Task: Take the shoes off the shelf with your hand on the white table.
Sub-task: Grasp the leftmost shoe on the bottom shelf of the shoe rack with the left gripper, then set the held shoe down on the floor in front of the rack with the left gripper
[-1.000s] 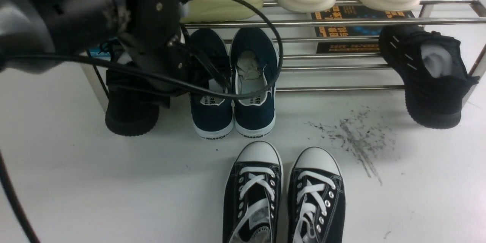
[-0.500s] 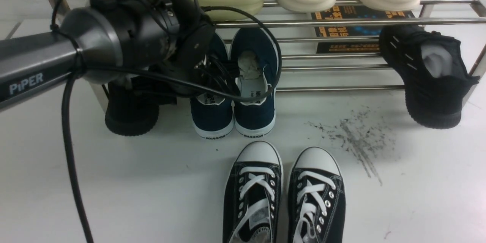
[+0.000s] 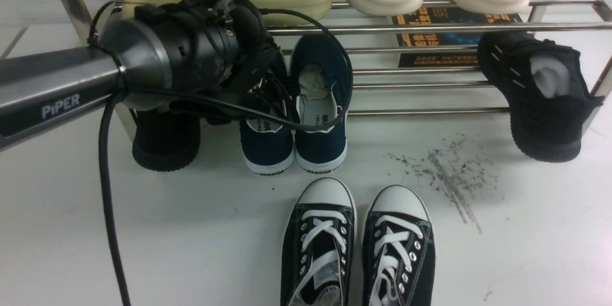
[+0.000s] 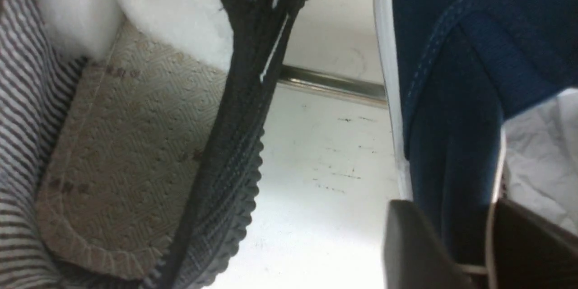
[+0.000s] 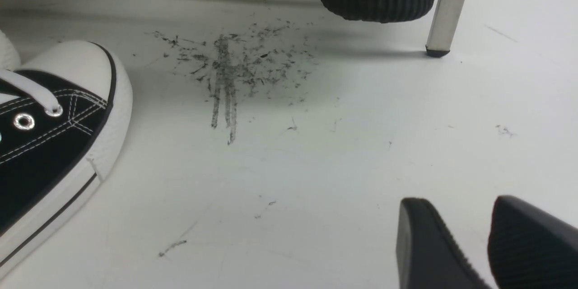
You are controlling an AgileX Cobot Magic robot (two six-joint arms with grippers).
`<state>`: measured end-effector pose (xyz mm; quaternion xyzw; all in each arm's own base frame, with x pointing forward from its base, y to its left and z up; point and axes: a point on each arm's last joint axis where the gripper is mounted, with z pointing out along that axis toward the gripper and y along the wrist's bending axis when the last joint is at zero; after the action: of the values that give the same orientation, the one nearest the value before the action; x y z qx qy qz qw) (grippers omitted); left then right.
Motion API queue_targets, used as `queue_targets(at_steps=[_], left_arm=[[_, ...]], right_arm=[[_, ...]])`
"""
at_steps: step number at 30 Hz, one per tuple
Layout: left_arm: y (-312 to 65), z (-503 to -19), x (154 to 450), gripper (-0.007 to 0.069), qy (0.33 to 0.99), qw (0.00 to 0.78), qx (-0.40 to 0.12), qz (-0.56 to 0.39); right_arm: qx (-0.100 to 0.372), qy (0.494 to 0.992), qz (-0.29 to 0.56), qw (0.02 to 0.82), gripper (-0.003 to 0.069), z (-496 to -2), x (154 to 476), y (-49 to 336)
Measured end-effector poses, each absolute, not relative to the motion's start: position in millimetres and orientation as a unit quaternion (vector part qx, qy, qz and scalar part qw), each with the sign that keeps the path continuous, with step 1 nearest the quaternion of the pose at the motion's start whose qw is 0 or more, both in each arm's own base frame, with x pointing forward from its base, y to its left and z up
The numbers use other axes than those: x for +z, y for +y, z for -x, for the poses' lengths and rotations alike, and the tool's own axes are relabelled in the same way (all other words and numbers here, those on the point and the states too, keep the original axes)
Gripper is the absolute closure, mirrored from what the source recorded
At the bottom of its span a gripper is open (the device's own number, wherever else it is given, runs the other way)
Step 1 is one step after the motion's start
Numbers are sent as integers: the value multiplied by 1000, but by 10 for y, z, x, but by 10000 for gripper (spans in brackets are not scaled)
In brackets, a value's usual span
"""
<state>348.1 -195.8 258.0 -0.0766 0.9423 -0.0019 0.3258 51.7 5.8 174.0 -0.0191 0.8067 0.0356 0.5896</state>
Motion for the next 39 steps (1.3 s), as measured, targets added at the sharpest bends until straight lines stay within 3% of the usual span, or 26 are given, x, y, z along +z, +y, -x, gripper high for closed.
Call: queue_targets(at_steps=[4, 10, 21, 30, 39], left_arm=[[-1974, -3495, 2507, 519, 946, 315, 6, 78], [-1953, -3433, 2658, 581, 945, 318, -8, 76], [-1802, -2959, 3246, 582, 961, 265, -66, 48], [-1575, -2531, 3589, 582, 975, 214, -60, 21], [-1380, -1956, 4038, 582, 957, 271, -94, -33]], right_arm=[[36, 807, 19, 590, 421, -517, 1740, 58], [36, 807, 19, 590, 421, -517, 1740, 58], [36, 807, 19, 590, 420, -517, 1740, 58], [36, 807, 19, 590, 420, -517, 1740, 58], [36, 807, 19, 590, 420, -517, 1740, 58]])
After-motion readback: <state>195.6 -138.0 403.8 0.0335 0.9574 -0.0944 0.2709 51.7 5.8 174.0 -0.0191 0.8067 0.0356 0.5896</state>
